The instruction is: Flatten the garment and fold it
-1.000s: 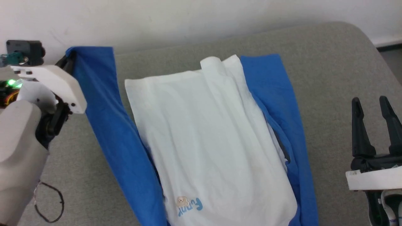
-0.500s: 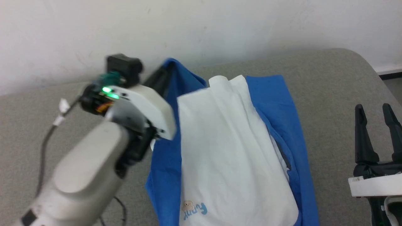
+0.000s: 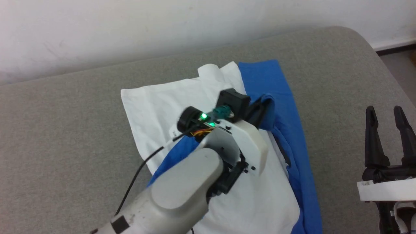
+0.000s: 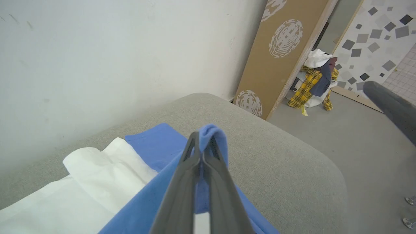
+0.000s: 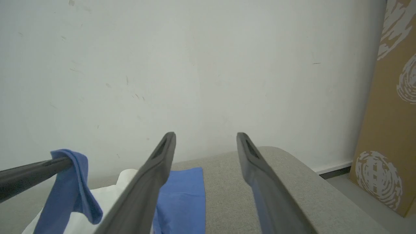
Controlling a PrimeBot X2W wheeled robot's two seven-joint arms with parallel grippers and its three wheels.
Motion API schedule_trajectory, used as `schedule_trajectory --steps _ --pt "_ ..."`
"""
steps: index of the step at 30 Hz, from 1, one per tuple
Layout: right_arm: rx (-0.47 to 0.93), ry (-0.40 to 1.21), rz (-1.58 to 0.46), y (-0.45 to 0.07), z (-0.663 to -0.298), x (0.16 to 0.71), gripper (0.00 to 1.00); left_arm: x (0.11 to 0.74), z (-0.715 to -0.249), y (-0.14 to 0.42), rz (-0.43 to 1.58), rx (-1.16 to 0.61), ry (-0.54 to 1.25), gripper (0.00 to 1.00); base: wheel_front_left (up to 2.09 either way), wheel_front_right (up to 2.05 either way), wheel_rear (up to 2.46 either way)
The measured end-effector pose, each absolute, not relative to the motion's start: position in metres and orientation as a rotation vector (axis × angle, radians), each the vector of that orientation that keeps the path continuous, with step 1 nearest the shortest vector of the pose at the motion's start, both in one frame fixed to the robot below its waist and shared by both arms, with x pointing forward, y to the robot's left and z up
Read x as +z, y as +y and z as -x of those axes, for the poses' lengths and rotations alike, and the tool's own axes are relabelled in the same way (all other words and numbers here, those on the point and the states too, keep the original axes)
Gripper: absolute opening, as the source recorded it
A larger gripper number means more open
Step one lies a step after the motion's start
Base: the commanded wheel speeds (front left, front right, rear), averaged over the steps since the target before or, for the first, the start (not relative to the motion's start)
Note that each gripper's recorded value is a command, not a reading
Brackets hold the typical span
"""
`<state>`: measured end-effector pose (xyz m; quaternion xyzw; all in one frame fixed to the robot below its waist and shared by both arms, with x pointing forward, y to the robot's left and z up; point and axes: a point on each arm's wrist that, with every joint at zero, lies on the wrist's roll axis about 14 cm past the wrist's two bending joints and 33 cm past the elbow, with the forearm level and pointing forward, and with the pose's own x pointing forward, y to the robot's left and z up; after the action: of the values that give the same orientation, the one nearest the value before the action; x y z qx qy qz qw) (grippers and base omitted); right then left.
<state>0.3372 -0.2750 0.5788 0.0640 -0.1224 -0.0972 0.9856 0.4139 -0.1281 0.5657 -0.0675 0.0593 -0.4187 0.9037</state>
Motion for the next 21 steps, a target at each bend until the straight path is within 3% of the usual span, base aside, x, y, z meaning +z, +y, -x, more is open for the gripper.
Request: schedule_trajectory --steps 9,10,11,16,21 --pt "-0.244 -0.194 -0.133 -0.286 -0.340 0.558 1.00 0.477 -0.385 -0.160 0.012 -0.995 0.318 0.00 0.00 0.00 0.00" --pt "-0.248 -0.185 -0.133 -0.287 -0.341 0.555 1.00 0.464 -0.379 -0.160 -0.016 -1.015 0.360 0.37 0.00 0.00 0.00" --pt "-0.252 -0.178 -0.133 -0.288 -0.341 0.552 1.00 0.453 -0.373 -0.160 -0.040 -1.034 0.399 1.00 0.00 0.00 0.00" --pt "-0.259 -0.159 -0.135 -0.290 -0.343 0.546 1.00 0.443 -0.355 -0.164 -0.057 -1.106 0.423 1.00 0.00 0.00 0.00" --pt "-0.243 -0.155 -0.131 -0.290 -0.344 0.548 1.00 0.489 -0.354 -0.174 0.036 -1.134 0.279 1.00 0.00 0.00 0.00"
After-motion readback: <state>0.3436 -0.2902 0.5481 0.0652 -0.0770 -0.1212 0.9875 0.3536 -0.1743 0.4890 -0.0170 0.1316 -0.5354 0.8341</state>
